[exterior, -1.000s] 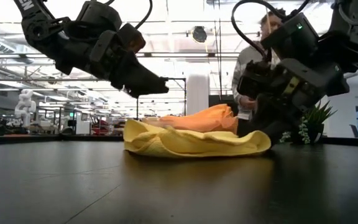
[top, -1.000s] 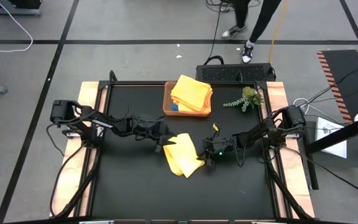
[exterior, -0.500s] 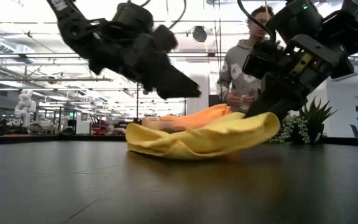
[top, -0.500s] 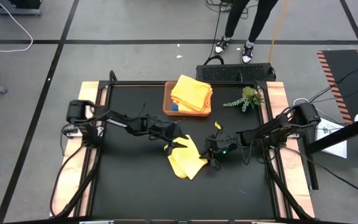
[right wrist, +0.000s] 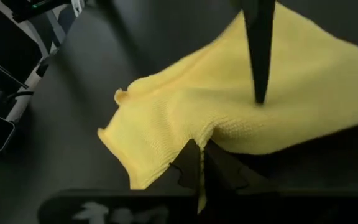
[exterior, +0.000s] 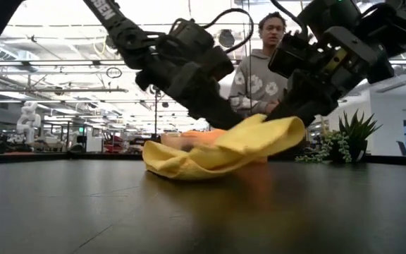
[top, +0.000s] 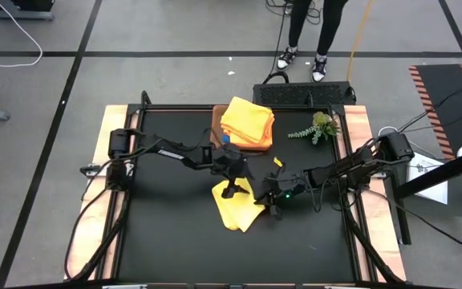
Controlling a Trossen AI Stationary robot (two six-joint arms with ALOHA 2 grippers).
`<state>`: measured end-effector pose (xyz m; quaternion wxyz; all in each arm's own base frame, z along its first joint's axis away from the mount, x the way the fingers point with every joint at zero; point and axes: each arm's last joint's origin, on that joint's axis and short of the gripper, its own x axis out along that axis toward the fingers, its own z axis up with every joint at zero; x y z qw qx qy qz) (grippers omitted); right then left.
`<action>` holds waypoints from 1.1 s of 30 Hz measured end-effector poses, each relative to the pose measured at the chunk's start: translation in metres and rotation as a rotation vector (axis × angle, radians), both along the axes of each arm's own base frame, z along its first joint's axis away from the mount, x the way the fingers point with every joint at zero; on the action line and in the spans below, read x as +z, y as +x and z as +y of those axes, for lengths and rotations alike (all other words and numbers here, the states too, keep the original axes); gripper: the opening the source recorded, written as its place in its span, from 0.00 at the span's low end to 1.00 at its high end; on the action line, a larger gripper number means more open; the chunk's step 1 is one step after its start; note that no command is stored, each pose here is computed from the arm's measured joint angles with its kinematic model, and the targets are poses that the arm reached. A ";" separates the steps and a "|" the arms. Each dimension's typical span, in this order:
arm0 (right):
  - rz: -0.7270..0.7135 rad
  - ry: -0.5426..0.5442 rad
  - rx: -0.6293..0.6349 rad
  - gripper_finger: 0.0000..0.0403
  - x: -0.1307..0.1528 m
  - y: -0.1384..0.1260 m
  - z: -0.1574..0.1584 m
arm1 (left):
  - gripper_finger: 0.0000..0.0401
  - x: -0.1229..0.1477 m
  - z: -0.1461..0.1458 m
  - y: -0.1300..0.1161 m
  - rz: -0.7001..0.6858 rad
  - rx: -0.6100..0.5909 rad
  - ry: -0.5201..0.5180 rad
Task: Fold microfiber towels
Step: Put the yellow microfiber towel into the orange bin
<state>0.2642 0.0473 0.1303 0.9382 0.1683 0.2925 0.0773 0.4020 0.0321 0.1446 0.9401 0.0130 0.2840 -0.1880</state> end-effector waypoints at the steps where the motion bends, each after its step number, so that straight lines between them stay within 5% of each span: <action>1: -0.005 -0.004 0.004 0.00 0.001 0.001 0.000 | 0.71 0.000 0.001 0.003 -0.006 -0.029 -0.010; 16: 0.028 -0.032 0.064 0.00 0.011 0.011 0.006 | 0.57 -0.006 0.010 -0.007 0.150 -0.219 -0.067; 21: 0.047 -0.030 0.063 0.00 0.010 0.010 0.006 | 0.39 -0.009 0.017 -0.009 0.182 -0.181 -0.042; 27: 0.082 -0.029 0.052 0.00 0.007 0.008 0.006 | 0.05 -0.011 0.024 -0.013 0.222 -0.154 -0.020; 33: 0.133 -0.051 0.000 0.00 0.004 0.006 -0.002 | 0.01 -0.010 0.022 -0.017 0.279 -0.104 0.063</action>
